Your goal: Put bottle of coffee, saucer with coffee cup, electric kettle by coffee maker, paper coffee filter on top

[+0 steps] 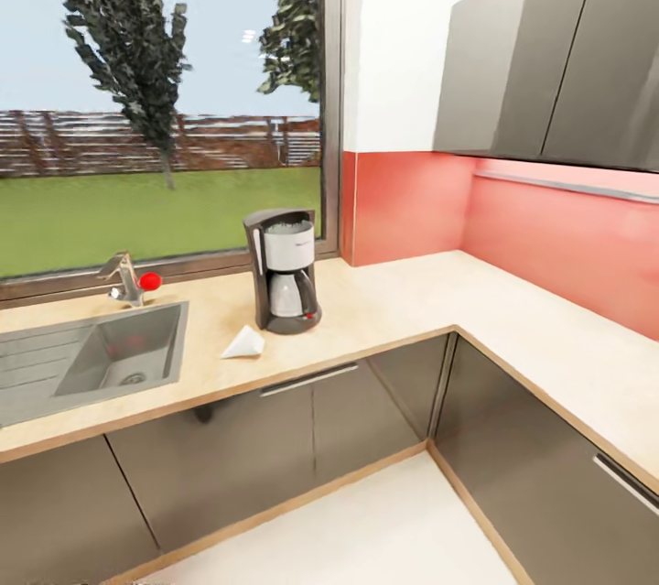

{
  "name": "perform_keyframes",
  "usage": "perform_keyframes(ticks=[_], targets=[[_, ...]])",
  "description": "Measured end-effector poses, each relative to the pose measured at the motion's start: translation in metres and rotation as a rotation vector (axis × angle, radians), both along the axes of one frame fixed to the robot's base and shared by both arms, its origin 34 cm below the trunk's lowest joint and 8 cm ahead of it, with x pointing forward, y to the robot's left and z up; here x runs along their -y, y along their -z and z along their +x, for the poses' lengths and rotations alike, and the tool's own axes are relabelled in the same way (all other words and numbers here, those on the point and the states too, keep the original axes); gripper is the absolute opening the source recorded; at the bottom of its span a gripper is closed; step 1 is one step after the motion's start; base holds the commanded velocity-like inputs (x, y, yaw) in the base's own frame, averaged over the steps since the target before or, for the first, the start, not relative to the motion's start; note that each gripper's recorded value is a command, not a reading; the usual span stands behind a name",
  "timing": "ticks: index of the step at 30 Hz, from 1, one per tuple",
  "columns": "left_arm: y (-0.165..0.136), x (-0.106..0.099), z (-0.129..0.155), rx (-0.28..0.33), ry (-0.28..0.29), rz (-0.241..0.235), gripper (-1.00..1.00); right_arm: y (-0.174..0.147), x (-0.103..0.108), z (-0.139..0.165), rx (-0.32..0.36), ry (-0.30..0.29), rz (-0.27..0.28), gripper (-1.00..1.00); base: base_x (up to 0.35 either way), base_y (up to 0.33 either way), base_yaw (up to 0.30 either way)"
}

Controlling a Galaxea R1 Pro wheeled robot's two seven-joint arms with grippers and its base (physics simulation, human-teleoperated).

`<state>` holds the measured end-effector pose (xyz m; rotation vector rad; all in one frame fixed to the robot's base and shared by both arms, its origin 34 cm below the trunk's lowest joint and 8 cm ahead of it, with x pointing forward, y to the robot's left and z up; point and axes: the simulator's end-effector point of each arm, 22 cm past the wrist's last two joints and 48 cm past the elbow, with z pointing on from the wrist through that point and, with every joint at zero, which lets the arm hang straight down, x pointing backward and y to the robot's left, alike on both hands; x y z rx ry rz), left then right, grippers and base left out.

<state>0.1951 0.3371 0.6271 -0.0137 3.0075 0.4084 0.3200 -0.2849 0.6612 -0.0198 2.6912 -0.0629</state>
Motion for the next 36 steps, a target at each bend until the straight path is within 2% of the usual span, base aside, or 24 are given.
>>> perform_keyframes(ticks=[11, 19, 36], targets=[[0.0, -0.004, -0.011, -0.022, -0.003, 0.007, 1.0, 0.0, 0.0, 0.001, 0.001, -0.001, 0.0, 1.0, 0.142, -0.093, 0.278], [-0.002, -0.016, -0.011, -0.022, -0.005, 0.049, 1.0, 0.0, 0.0, 0.001, 0.001, -0.001, 0.0, 1.0, 0.007, -0.004, 0.278], [-0.002, -0.009, -0.005, -0.002, -0.008, 0.042, 1.0, 0.0, -0.001, 0.001, 0.001, -0.002, 0.002, 1.0, 0.0, 0.0, 0.278]])
